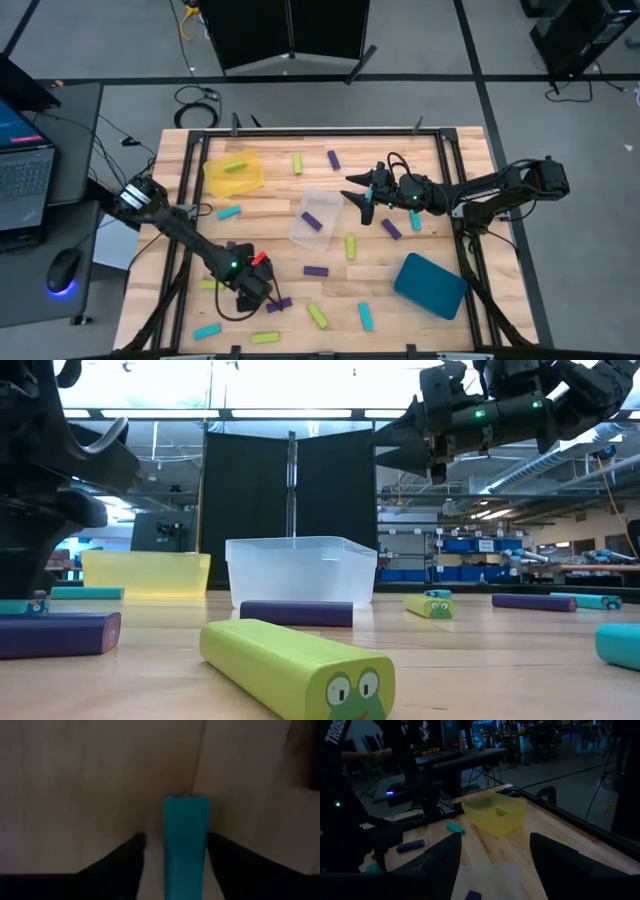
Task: Sort blocks
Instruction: Put the blue block into the blue bin, then put the violet block into the transparent bin
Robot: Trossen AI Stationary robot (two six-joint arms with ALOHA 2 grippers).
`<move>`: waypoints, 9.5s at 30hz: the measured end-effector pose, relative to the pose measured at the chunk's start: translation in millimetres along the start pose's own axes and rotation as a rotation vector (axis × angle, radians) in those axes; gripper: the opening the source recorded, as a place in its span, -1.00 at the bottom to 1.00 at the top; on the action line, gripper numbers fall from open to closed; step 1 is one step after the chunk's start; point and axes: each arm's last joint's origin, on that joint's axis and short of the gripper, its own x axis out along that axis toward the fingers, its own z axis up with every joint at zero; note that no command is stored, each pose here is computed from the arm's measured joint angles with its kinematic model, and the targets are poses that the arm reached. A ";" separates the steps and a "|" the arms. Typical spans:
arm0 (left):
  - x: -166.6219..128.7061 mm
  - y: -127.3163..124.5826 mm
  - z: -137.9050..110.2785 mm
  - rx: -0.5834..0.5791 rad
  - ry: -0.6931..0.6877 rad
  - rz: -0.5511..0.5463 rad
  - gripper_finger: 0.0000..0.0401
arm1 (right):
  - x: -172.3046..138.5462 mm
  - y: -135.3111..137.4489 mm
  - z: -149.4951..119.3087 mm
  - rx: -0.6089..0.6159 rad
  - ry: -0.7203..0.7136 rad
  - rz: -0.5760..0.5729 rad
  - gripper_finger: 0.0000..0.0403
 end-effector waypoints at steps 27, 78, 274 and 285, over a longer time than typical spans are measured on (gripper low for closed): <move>-106.3 28.9 80.0 0.174 -0.657 0.230 -0.47 | -50.5 22.4 53.7 -0.008 -0.224 0.145 0.17; -37.4 -7.0 355.0 0.373 -1.206 -0.300 0.30 | -151.7 31.7 103.7 -0.049 -0.514 0.344 0.10; -64.0 78.3 -31.9 -0.893 -0.122 0.101 0.15 | -46.6 9.6 -30.9 0.145 0.014 0.098 0.25; -42.6 69.5 -50.8 -0.948 -0.006 0.124 0.36 | -46.5 9.4 -30.8 0.141 0.013 0.095 0.23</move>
